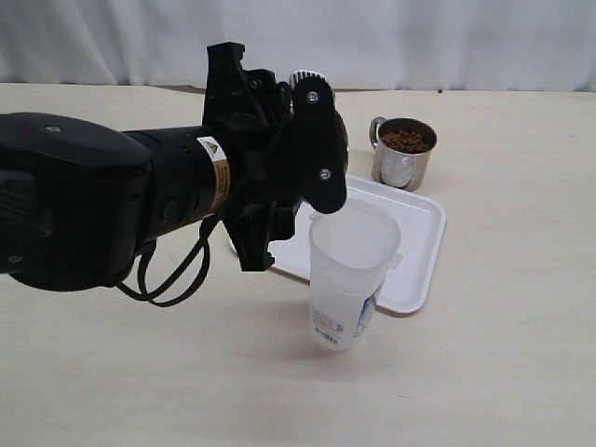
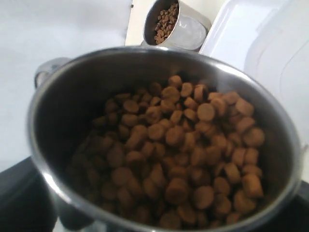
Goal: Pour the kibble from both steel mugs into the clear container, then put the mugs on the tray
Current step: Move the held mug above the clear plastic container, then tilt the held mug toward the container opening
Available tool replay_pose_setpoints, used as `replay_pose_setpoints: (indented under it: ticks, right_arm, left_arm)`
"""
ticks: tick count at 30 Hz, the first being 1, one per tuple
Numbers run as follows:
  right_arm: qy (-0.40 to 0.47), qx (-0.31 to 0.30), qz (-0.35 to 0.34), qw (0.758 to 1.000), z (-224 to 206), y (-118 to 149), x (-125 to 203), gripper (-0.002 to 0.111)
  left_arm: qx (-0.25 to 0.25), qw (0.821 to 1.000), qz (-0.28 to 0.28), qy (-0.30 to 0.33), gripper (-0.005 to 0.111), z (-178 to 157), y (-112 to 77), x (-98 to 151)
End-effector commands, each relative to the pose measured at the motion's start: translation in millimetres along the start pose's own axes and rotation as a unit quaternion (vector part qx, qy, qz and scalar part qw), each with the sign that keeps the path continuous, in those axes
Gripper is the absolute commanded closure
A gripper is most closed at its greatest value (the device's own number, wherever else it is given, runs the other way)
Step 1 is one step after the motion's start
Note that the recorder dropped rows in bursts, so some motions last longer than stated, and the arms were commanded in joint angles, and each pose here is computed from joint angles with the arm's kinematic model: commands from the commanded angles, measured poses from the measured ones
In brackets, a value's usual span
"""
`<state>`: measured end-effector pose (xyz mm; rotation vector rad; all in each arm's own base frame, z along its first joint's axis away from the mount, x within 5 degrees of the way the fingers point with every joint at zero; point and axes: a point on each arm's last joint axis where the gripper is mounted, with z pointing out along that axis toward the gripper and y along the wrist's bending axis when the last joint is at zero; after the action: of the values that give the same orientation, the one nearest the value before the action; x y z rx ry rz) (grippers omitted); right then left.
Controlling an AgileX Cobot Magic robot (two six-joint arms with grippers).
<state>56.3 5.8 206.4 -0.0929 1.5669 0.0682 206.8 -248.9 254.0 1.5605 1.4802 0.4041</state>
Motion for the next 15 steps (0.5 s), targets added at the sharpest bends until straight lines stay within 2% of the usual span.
replay_pose_setpoints:
  ticks: [1,7,15]
  right_arm:
    - [-0.003,-0.003,0.000,1.000,-0.1,0.3,0.4,0.103]
    - [-0.003,-0.003,0.000,1.000,-0.1,0.3,0.4,0.103]
    - [-0.003,-0.003,0.000,1.000,-0.1,0.3,0.4,0.103]
  left_arm:
    - [0.003,1.000,-0.001,-0.009,0.107,-0.9,1.5,-3.6]
    - [0.020,1.000,0.011,0.013,0.107,5.4,-5.5,-0.3]
    - [0.018,1.000,0.019,0.013,0.107,4.1,-6.8,-2.2]
